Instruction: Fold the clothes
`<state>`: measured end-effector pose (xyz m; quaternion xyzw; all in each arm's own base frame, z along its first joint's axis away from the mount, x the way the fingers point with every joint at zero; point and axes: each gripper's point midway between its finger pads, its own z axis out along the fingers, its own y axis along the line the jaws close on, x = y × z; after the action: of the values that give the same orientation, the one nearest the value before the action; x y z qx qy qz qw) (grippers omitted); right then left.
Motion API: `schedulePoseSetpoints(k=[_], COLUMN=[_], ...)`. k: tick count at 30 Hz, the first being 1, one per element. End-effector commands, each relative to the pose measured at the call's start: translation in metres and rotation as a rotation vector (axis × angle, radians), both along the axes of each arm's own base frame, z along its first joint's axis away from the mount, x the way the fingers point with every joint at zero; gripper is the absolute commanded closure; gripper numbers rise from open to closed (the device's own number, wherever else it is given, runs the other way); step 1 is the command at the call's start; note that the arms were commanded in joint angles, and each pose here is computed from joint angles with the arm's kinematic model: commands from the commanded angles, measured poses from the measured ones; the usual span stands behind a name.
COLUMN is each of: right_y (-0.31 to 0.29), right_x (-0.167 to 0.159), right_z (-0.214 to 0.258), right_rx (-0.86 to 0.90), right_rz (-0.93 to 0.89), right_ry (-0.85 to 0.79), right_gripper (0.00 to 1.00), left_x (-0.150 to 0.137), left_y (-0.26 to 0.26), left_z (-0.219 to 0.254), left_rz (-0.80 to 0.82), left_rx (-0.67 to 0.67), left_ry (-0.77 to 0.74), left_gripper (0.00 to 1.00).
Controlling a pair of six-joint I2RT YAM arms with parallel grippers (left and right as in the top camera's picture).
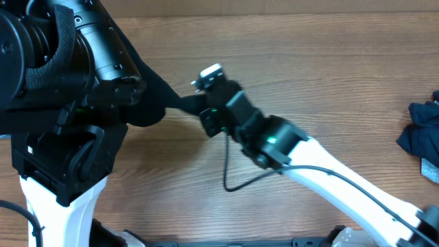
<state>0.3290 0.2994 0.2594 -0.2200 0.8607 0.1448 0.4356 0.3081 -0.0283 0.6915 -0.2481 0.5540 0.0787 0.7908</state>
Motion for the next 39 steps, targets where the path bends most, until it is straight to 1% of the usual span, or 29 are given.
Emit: schedulePoseSetpoints(k=[1,5,8,11,13,14,17,20,21,25,27,29,31,33,35,36,37,39], right_y=[-0.052,-0.090,-0.101,-0.106,-0.108,-0.109,-0.114,-0.122,-0.126,-0.134,-0.134,-0.132,-0.131,-0.131,-0.132,-0.132,-0.132,-0.129], right_x=[0.009,0.017,0.018,0.018,0.018,0.019,0.022,0.026,0.028,0.033,0.034,0.033,0.033,0.032,0.032,0.031,0.030,0.027], right_z=[0.050,0.064,0.068,0.065,0.064,0.065,0.066,0.066,0.068,0.083,0.093,0.103,0.113,0.124,0.135,0.141,0.148,0.159], right_rx=[0.018,0.033,0.041,0.012,0.009,0.009,0.009,0.007,0.008,0.028,0.042,0.061,0.074,0.089,0.104,0.111,0.121,0.135], right_rz=[-0.107,-0.187,-0.192,-0.195,-0.200,-0.203,-0.220,-0.243,-0.254,-0.279,-0.281,-0.270,-0.264,-0.264,-0.265,-0.265,-0.262,-0.235], right_ry=[-0.114,-0.129,-0.127,-0.124,-0.122,-0.123,-0.128,-0.130,-0.133,-0.159,-0.176,-0.191,-0.208,-0.227,-0.247,-0.256,-0.266,-0.281], right_gripper=[0.96,0.96,0.96,0.96,0.96,0.96,0.96,0.96,0.96,0.96,0.96,0.96,0.96,0.96,0.96,0.96,0.96,0.96], left_x=[-0.011,-0.002,0.009,0.018,0.029,0.037,0.052,0.070,0.077,0.089,0.092,0.092,0.092,0.091,0.091,0.091,0.092,0.095], left_y=[0.015,0.011,0.005,0.006,0.007,0.009,0.019,0.026,0.026,0.025,0.025,0.024,0.024,0.024,0.024,0.024,0.025,0.021], left_z=[0.002,-0.011,-0.022,-0.037,-0.051,-0.063,-0.091,-0.118,-0.126,-0.142,-0.146,-0.148,-0.152,-0.158,-0.165,-0.168,-0.172,-0.180], left_rz=[0.055,0.073,0.079,0.133,0.159,0.171,0.195,0.140,0.096,-0.007,-0.034,-0.047,-0.047,-0.045,-0.042,-0.039,-0.035,-0.057], left_rx=[-0.005,0.026,0.061,0.059,0.074,0.075,0.037,-0.009,-0.030,-0.077,-0.079,-0.076,-0.070,-0.062,-0.053,-0.050,-0.046,-0.040], left_ry=[0.013,0.076,0.131,0.185,0.238,0.271,0.331,0.382,0.400,0.436,0.452,0.464,0.483,0.512,0.543,0.558,0.574,0.604], left_gripper=[0.96,0.96,0.96,0.96,0.95,0.92,0.91,0.89,0.89,0.90,0.88,0.83,0.74,0.59,0.52,0.45,0.42,0.41])
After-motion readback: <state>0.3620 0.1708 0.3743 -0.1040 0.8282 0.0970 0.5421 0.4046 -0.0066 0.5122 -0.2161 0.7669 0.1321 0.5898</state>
